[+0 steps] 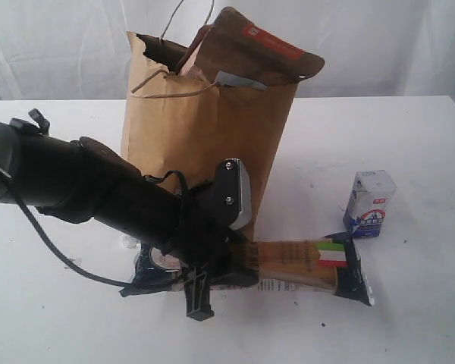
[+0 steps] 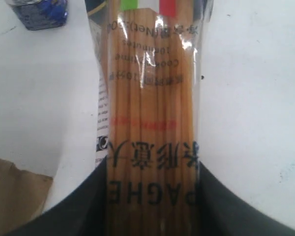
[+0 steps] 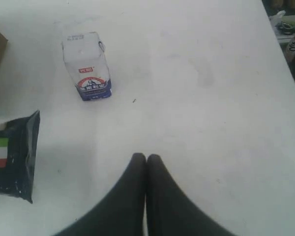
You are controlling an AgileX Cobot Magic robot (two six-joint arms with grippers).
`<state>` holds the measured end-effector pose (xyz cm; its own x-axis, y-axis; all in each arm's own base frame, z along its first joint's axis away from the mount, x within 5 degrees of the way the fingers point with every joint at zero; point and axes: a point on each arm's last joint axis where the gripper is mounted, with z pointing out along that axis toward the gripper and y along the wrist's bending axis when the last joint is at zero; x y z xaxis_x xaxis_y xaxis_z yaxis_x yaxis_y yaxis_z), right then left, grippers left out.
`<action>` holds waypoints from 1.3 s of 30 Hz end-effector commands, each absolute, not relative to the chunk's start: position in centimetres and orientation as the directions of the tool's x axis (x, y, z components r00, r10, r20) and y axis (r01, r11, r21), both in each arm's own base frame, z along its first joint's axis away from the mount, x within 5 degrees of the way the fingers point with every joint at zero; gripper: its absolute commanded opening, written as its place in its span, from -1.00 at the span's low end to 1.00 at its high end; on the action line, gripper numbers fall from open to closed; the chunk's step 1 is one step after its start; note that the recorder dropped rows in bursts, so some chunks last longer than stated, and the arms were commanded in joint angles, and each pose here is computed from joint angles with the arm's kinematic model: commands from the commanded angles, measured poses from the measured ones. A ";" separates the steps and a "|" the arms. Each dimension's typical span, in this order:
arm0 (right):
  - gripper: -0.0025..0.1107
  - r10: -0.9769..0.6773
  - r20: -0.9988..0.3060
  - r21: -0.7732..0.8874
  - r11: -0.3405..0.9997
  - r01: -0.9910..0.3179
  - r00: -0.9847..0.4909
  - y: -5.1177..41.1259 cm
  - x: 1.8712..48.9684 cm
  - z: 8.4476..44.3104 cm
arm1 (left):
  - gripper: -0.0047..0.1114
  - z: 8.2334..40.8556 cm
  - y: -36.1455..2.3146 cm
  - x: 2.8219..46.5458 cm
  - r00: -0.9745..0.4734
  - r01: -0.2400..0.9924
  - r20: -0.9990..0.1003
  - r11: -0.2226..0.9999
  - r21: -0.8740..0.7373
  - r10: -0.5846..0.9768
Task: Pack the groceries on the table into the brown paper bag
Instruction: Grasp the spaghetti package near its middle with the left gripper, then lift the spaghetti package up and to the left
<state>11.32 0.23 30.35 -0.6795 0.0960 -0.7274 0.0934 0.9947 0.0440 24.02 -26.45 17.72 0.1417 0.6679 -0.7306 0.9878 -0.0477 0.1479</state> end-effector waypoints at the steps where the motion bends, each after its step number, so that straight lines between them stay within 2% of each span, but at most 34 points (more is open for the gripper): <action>1: -0.96 0.104 -0.739 0.058 0.994 0.091 -0.666 0.3 11.4 30.4 | -0.91 18.7 -26.4 23.4 0.125 0.992 -0.744 -0.069 0.107 0.656; 5: -0.96 0.113 -0.737 0.071 0.993 0.090 -0.667 0.4 11.3 30.4 | -0.92 19.1 -25.6 22.3 0.151 0.986 -0.694 -0.157 0.055 0.704; 11: -0.96 0.112 -0.739 0.071 0.993 0.089 -0.664 0.4 11.4 30.4 | -0.92 22.6 -24.6 21.0 0.086 0.995 -0.710 -0.101 0.021 0.699; 15: -0.96 0.112 -0.739 0.071 0.993 0.089 -0.664 0.4 11.4 30.4 | -0.92 24.5 -22.6 19.3 0.073 0.993 -0.619 -0.118 -0.031 0.782; 18: -0.96 0.112 -0.739 0.071 0.993 0.089 -0.664 0.4 11.4 30.4 | -0.92 25.7 -21.8 18.9 -0.016 0.998 -0.599 -0.020 -0.053 0.801; 22: -0.96 0.112 -0.739 0.071 0.993 0.089 -0.664 0.4 11.4 30.4 | -0.92 26.3 -21.6 18.8 -0.074 0.996 -0.606 0.033 -0.078 0.792; 30: -0.96 0.130 -0.733 0.095 0.992 0.088 -0.668 0.5 11.3 30.4 | -0.92 26.9 -19.4 16.2 -0.204 0.975 -0.538 0.118 -0.190 0.818; 34: -0.96 0.129 -0.730 0.094 0.992 0.089 -0.671 0.5 11.3 30.4 | -0.92 28.0 -17.3 14.5 -0.217 0.976 -0.533 0.171 -0.134 0.818; 39: -0.96 0.129 -0.730 0.094 0.992 0.089 -0.671 0.5 11.3 30.4 | -0.92 30.3 -14.0 13.3 -0.293 0.937 -0.503 0.350 0.021 0.813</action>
<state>11.36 0.55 30.39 -0.6757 0.1268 -0.7262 0.0878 0.9919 0.0915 14.16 -15.62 28.67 -0.2424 0.8394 -0.4866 0.9664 0.2529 -0.0451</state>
